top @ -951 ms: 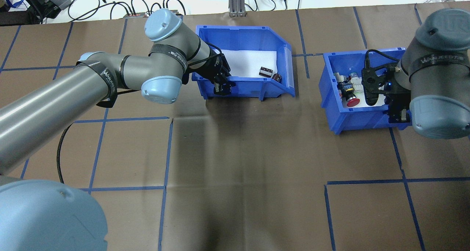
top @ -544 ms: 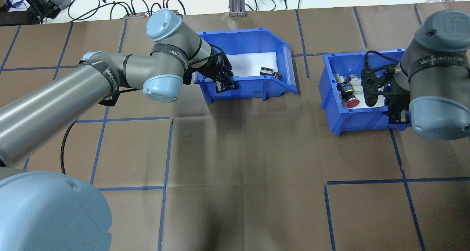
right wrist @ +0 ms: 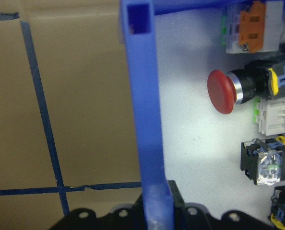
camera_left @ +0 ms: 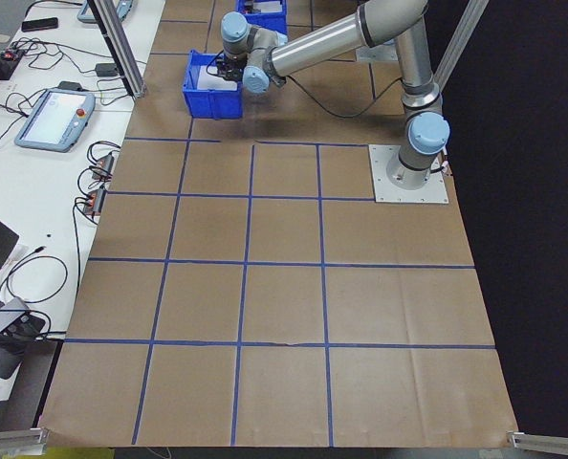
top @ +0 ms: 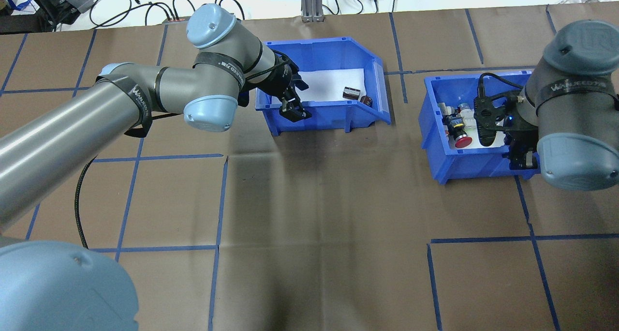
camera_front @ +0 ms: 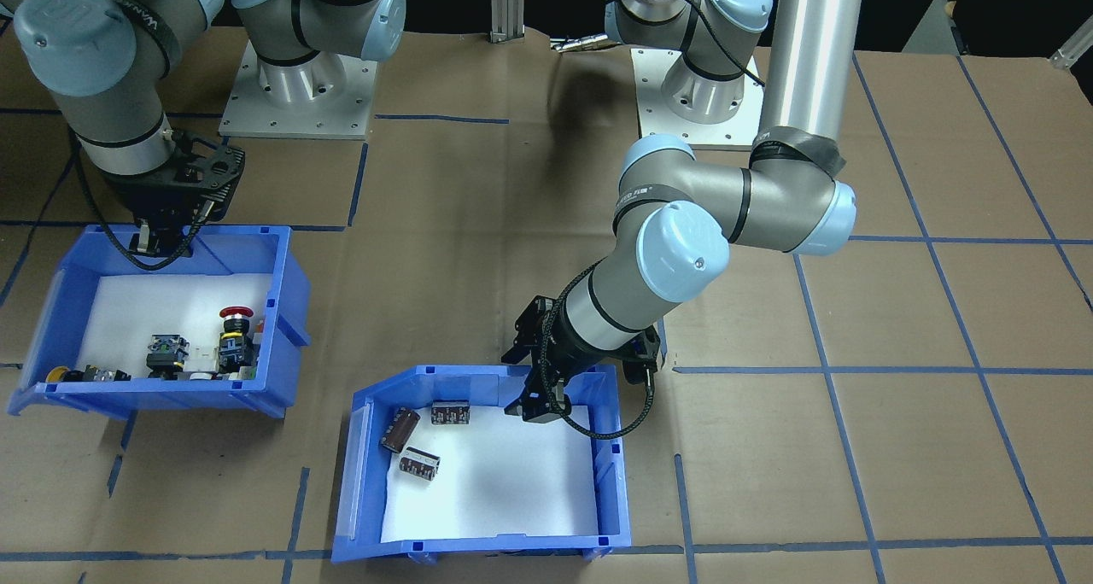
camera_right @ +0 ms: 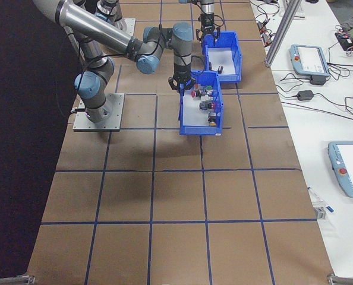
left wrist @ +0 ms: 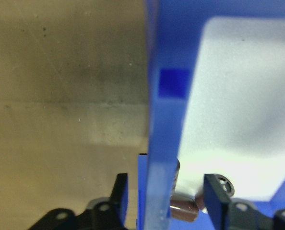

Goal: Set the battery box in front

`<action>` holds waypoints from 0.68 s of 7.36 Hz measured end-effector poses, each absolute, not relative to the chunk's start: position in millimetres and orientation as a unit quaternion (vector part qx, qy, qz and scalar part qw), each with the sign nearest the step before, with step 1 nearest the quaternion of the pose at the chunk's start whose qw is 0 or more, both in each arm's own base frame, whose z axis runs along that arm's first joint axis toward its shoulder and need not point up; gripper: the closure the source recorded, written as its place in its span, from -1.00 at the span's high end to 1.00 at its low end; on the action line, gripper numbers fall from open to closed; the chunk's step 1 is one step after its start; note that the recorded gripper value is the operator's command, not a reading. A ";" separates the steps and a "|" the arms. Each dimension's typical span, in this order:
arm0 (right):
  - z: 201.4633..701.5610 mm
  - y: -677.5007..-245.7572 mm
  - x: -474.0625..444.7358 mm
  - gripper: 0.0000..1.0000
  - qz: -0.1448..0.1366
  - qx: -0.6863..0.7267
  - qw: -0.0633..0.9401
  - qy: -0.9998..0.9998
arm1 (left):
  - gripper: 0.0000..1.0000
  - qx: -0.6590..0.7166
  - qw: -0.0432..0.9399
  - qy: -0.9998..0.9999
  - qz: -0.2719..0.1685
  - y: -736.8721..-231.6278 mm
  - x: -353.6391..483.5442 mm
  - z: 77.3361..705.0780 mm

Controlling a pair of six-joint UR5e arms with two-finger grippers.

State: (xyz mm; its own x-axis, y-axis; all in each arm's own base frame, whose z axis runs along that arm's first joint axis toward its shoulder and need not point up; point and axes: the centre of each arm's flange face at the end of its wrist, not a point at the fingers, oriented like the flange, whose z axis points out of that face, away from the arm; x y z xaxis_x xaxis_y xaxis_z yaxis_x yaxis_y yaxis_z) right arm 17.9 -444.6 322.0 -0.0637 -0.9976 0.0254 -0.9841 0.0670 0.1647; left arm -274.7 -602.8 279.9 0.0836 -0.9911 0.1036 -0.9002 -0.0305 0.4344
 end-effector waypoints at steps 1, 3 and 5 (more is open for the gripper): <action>318.8 -429.0 22.5 -0.88 -0.052 0.679 0.064 -0.730 | 0.96 0.706 0.202 -0.673 -0.092 -598.9 -270.1 299.4; 313.5 -391.6 39.8 -0.88 -0.041 0.670 0.059 -0.739 | 0.96 0.683 0.189 -0.702 -0.065 -581.3 -259.8 341.0; 306.6 -355.6 76.8 -0.88 -0.033 0.669 0.059 -0.741 | 0.97 0.628 0.143 -0.764 -0.031 -548.2 -243.6 384.2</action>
